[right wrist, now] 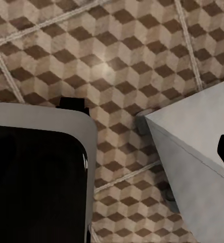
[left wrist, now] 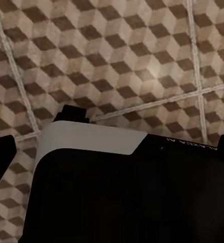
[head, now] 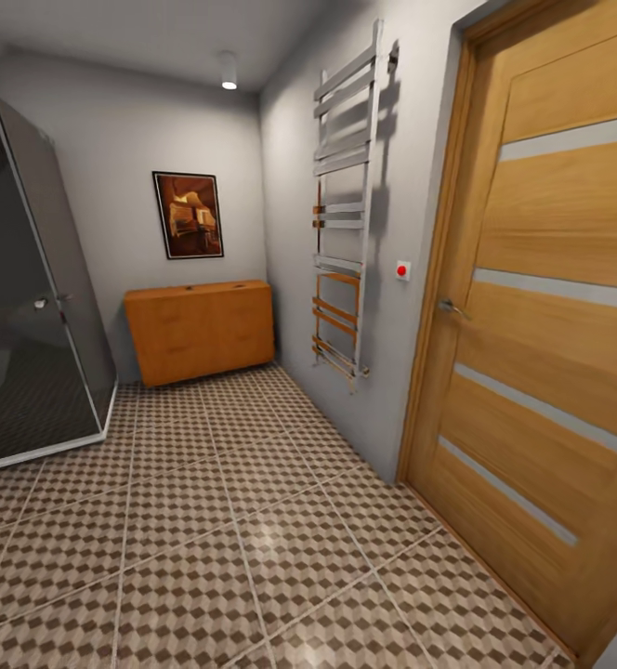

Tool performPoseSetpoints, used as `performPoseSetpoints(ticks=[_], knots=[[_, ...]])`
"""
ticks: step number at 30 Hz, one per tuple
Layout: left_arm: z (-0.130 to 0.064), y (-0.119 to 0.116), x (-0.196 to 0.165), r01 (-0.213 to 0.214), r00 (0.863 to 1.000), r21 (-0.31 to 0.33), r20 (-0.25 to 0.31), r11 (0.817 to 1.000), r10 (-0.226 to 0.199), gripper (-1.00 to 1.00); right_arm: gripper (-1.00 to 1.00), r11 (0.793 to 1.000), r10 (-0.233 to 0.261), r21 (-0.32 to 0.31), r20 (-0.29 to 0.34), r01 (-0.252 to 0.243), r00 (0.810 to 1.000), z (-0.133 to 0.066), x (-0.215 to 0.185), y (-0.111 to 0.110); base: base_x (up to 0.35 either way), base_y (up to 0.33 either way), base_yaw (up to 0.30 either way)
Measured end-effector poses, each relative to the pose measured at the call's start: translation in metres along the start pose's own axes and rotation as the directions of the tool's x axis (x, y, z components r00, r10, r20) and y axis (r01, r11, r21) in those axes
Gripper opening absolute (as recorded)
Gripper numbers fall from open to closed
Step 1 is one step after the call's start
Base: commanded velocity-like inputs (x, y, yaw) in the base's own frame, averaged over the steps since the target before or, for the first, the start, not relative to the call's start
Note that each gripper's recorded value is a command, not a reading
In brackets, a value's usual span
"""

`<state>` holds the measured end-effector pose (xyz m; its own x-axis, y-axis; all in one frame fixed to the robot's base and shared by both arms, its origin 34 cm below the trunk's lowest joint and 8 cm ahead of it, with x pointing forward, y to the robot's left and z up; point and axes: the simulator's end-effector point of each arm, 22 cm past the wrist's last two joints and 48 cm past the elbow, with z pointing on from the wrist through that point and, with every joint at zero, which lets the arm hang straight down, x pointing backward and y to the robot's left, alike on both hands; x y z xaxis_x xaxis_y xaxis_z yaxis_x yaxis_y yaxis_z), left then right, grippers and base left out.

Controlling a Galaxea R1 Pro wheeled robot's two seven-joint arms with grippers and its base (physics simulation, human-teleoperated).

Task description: Take the four mousetraps from the cabinet in the bathroom and place them on the bathroom floor. Make sure all four end up on the same floor surface, and ensure that at least two of them are either under or directly next to the same bathroom sink.

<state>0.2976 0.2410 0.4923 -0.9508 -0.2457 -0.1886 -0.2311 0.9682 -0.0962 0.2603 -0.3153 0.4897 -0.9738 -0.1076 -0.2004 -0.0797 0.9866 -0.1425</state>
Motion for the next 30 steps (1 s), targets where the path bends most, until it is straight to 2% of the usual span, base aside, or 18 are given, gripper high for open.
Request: performPoseSetpoints(ticks=[30], knots=[[0.0000, -0.0004, 0.0011, 0.004, 1.000, 0.000, -0.003, 1.000, -0.004, 1.00, 1.00, 1.000, 0.000, 0.000, 0.000, 0.000, 1.000, 0.0000, -0.0001, 0.0000, 0.000, 0.000, 0.284]])
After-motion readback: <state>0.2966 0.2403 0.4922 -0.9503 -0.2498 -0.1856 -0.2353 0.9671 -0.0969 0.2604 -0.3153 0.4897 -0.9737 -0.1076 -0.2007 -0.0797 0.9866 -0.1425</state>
